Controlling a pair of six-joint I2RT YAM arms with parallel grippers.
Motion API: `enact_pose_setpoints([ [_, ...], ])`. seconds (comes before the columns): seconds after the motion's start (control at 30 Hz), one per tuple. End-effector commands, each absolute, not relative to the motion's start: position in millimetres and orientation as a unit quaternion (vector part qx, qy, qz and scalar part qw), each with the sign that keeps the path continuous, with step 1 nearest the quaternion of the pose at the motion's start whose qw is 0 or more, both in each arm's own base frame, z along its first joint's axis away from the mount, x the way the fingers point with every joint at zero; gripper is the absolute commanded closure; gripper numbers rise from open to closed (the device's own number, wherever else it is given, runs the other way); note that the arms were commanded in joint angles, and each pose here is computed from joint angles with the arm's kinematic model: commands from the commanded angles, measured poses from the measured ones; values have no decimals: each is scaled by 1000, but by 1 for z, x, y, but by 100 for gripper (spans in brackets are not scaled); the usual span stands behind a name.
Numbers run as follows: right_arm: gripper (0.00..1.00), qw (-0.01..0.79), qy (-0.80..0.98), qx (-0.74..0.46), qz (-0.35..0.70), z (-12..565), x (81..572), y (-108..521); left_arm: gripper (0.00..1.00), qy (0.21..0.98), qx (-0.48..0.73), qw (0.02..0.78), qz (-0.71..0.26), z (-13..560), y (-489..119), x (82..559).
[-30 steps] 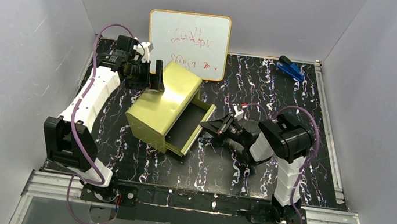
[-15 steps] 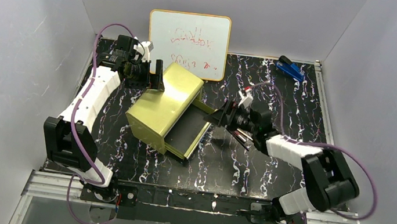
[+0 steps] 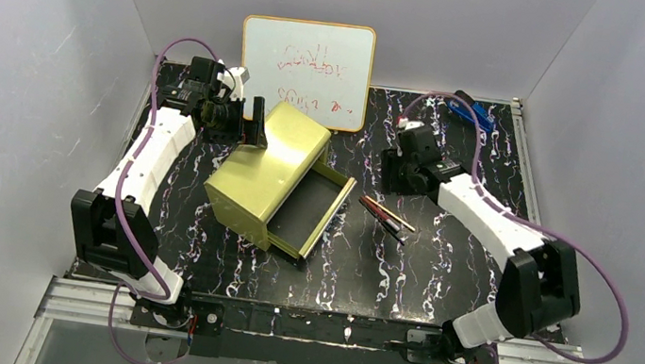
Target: Organize the makeup
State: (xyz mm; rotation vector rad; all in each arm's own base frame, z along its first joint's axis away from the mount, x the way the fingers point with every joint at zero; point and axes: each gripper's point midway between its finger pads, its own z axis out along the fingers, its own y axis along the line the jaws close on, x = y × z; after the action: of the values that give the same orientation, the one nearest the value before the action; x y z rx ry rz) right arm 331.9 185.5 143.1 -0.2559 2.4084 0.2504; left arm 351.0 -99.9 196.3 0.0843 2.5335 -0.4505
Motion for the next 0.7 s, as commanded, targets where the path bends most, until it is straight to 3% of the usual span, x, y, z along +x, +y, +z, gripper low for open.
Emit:
enact_pose_setpoints([
  [0.0,32,250,961,-117,-19,95,297,137,1,962,31,245,-118,178,-81,342],
  [0.13,31,243,963,-119,0,79,289,141,2,962,31,244,-119,178,-81,341],
  [0.4,44,221,967,-122,28,55,279,149,2,961,31,249,-117,179,-80,338],
  [0.67,46,205,970,-127,40,37,278,156,2,961,30,249,-115,178,-79,337],
])
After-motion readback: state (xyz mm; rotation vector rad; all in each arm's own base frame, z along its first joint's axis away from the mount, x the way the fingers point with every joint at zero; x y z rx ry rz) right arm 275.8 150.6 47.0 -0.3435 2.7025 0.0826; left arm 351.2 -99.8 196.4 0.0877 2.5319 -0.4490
